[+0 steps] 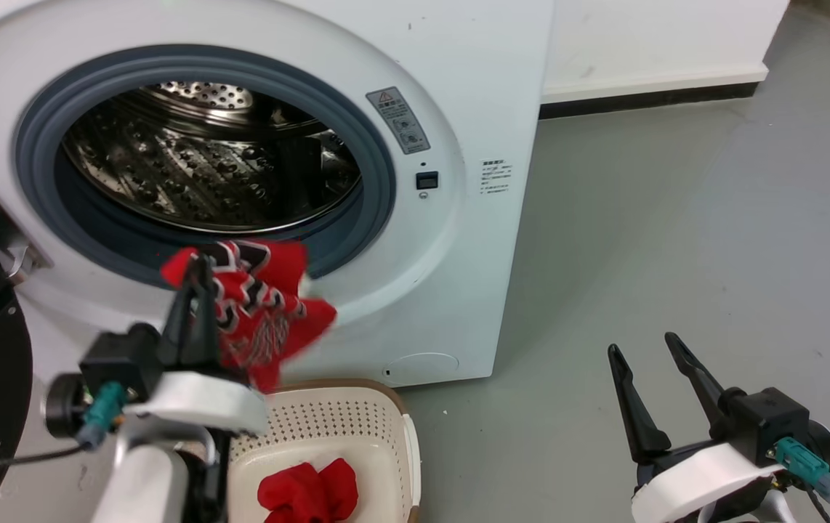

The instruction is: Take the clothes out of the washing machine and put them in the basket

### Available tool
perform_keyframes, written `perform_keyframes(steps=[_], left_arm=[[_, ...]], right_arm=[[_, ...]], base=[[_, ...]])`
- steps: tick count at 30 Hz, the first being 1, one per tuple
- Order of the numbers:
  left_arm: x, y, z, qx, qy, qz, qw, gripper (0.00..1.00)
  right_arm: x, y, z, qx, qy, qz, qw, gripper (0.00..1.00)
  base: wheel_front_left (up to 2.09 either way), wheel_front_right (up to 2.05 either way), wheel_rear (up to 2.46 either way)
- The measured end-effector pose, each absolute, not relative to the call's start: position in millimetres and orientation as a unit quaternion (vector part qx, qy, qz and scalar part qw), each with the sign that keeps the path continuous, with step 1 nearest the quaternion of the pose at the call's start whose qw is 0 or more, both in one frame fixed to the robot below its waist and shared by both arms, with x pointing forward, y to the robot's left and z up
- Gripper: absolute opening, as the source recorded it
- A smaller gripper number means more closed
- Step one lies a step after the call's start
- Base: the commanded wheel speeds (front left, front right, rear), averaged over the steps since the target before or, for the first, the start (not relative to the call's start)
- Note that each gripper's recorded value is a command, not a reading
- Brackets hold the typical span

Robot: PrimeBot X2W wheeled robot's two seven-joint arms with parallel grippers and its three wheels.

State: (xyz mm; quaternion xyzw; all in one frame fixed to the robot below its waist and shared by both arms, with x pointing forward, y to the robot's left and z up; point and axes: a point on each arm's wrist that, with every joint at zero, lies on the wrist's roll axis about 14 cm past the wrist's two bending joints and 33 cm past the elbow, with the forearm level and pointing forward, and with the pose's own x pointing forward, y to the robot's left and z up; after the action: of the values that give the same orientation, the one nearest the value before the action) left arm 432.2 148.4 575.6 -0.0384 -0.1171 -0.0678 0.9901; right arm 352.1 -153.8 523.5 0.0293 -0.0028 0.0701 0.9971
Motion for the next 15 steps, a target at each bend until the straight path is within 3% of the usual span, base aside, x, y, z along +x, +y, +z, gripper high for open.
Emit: perform_keyframes(steps=[15], left_arm=[[397.1,122.2,404.7,-0.099,0.127,-0.061,0.985,0.00]], right_arm=[[390.4,-138.6,495.9,0.030,0.037,0.094,0.994,1.00]], base=[[0.00,0.00,0.00]])
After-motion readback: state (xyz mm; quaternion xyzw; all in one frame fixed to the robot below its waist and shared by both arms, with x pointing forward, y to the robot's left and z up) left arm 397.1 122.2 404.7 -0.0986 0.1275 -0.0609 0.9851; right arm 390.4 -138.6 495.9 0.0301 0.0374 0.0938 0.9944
